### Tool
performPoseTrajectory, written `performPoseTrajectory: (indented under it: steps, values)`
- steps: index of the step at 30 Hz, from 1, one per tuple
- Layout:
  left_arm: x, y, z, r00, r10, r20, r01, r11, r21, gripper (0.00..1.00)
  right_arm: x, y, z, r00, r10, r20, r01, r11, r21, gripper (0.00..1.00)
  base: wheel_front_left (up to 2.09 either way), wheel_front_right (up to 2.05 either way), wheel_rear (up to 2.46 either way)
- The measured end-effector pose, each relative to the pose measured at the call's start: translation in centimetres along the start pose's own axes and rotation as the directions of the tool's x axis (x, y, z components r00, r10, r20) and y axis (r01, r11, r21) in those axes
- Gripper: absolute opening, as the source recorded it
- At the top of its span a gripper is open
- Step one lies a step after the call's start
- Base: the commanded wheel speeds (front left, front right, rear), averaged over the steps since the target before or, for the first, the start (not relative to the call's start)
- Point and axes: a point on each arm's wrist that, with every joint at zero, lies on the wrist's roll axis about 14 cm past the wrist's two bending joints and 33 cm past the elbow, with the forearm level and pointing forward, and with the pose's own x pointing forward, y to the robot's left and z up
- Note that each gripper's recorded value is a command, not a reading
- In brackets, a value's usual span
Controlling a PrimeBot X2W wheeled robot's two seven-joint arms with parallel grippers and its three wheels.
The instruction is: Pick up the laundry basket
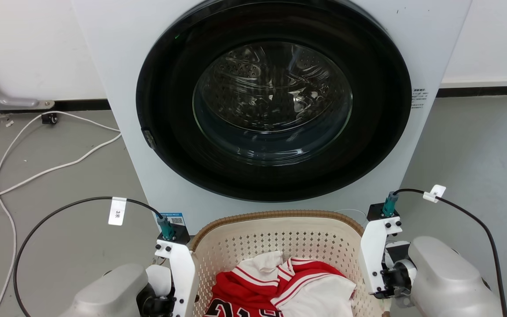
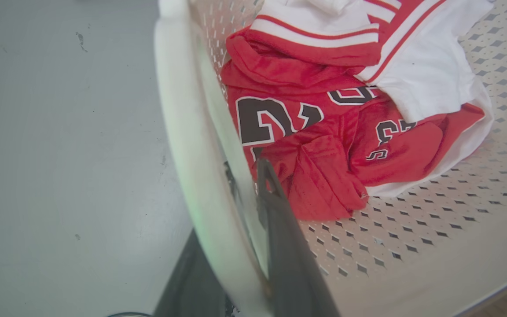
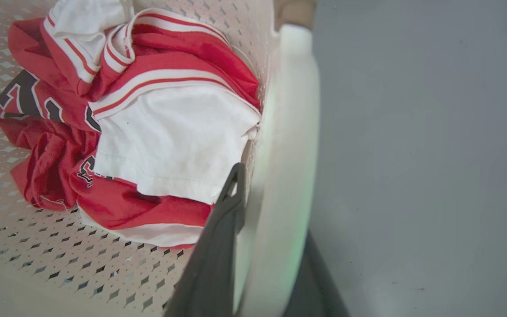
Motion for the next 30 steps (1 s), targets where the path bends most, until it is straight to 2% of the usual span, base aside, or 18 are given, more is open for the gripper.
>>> performPoseTrajectory:
  steps: [30]
  values:
    - [0.28, 0.02, -0.35, 1.0, -0.005, -0.022, 0.005, 1.0, -0.004, 0.0, 0.06, 0.06, 0.12, 1.0, 0.013, -0.005, -0.013, 1.0, 0.012, 0.0, 0.0, 0.0, 0.0]
